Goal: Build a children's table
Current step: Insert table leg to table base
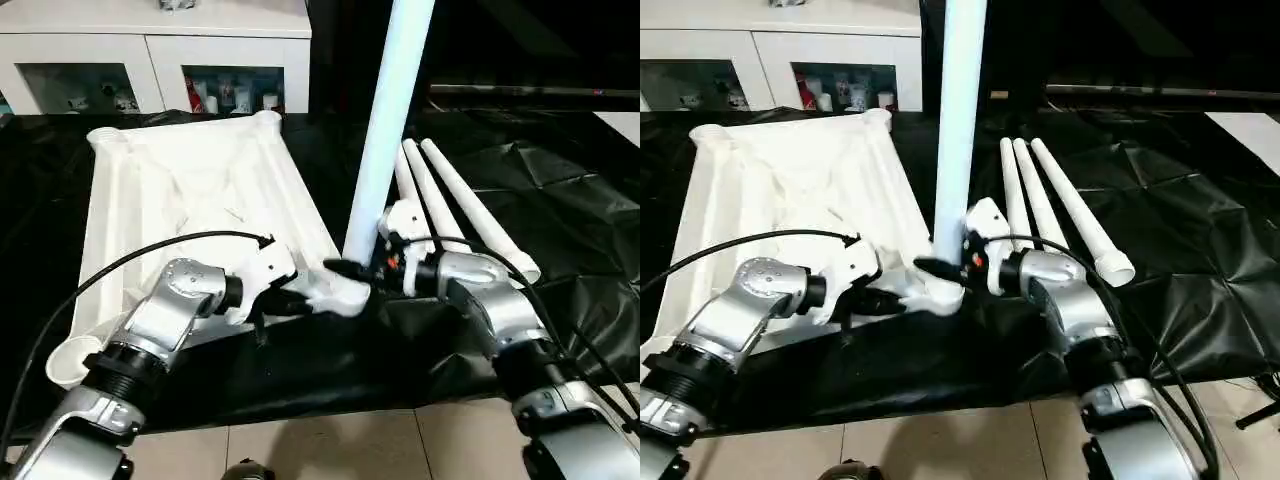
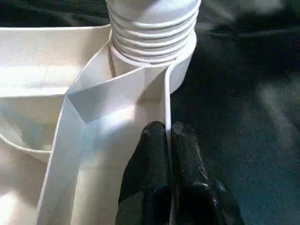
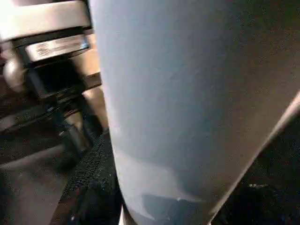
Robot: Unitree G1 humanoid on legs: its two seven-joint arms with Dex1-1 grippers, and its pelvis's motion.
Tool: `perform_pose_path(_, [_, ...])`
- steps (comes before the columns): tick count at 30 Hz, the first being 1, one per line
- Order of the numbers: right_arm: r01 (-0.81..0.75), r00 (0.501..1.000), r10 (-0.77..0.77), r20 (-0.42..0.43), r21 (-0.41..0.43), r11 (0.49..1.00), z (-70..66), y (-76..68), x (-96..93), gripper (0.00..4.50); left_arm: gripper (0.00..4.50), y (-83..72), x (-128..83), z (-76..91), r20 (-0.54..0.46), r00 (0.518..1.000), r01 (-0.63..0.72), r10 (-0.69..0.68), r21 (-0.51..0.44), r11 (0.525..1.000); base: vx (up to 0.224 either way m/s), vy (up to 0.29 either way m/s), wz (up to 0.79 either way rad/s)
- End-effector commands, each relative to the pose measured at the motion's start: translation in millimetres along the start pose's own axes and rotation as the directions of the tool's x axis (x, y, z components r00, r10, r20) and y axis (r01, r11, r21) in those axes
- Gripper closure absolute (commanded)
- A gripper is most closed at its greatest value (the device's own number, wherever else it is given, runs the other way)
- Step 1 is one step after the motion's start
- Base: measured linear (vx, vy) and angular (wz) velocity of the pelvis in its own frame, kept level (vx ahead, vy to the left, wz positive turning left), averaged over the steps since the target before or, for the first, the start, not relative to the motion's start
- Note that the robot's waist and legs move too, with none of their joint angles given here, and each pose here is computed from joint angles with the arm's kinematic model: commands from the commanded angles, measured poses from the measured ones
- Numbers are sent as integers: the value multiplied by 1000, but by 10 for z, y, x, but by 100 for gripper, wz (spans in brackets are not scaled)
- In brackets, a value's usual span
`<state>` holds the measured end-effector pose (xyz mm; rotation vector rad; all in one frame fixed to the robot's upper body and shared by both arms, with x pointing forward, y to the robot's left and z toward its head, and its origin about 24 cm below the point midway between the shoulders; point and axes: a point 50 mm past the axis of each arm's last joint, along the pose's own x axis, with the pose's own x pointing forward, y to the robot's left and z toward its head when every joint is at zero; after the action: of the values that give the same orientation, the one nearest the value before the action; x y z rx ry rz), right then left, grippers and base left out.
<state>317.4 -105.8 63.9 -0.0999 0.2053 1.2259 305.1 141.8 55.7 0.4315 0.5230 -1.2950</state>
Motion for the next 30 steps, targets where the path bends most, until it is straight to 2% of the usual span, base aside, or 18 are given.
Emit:
perform_pose_path(1, [-75,978,102,-182,147,986,-502,201,-19,259,450,-133,41,192,40,986,156,-161,111,981,0,0,0])
perform_pose_path(3, [-88,977,114,-179,147,985,-508,215,-28,259,450,-189,7,195,22,974,221,-225,119,968,0,0,0])
perform_pose_path(6, [-85,978,110,-177,144,986,-514,207,-26,259,450,-168,-17,180,-5,976,216,-216,117,970,0,0,0])
perform_pose_path(10, [-30,985,55,-164,153,988,-529,178,0,259,450,-24,2,155,-5,997,82,-82,80,993,0,0,0])
perform_pose_path(12, [99,979,-67,-194,158,982,-583,90,16,259,450,49,-8,127,-6,1000,8,-8,30,1000,0,0,0])
perform_pose_path(16, [209,959,-168,-230,168,963,-631,17,23,259,450,105,-15,111,-8,998,-65,65,-30,997,-28,12,-10])
perform_pose_path(18, [416,890,-351,-289,204,886,-685,-118,60,259,450,205,16,86,-19,975,-222,221,-139,965,-59,42,-24])
perform_pose_path(19, [428,885,-362,-292,207,880,-687,-125,63,259,450,210,20,85,-20,973,-230,230,-145,962,-52,48,-25])
perform_pose_path(20, [477,862,-405,-305,216,852,-693,-157,77,259,450,225,42,77,-31,964,-266,265,-177,948,-52,48,-25])
perform_pose_path(22, [585,795,-511,-328,187,789,-683,-232,98,260,450,245,98,58,-73,939,-344,336,-231,910,-87,-20,-4])
perform_pose_path(24, [710,693,-638,-337,164,684,-635,-319,134,260,450,239,201,80,-108,901,-433,420,-290,854,-48,-65,-7])
perform_pose_path(26, [747,657,-673,-341,175,641,-612,-338,167,260,450,224,250,110,-115,885,-462,450,-314,829,27,49,-55])
perform_pose_path(27, [792,605,-714,-351,177,584,-591,-354,207,260,450,202,304,167,-119,865,-497,487,-334,801,40,76,-29])
perform_pose_path(30, [803,593,-722,-356,206,559,-570,-346,264,260,450,182,332,224,-117,854,-515,508,-338,788,-40,-4,10])
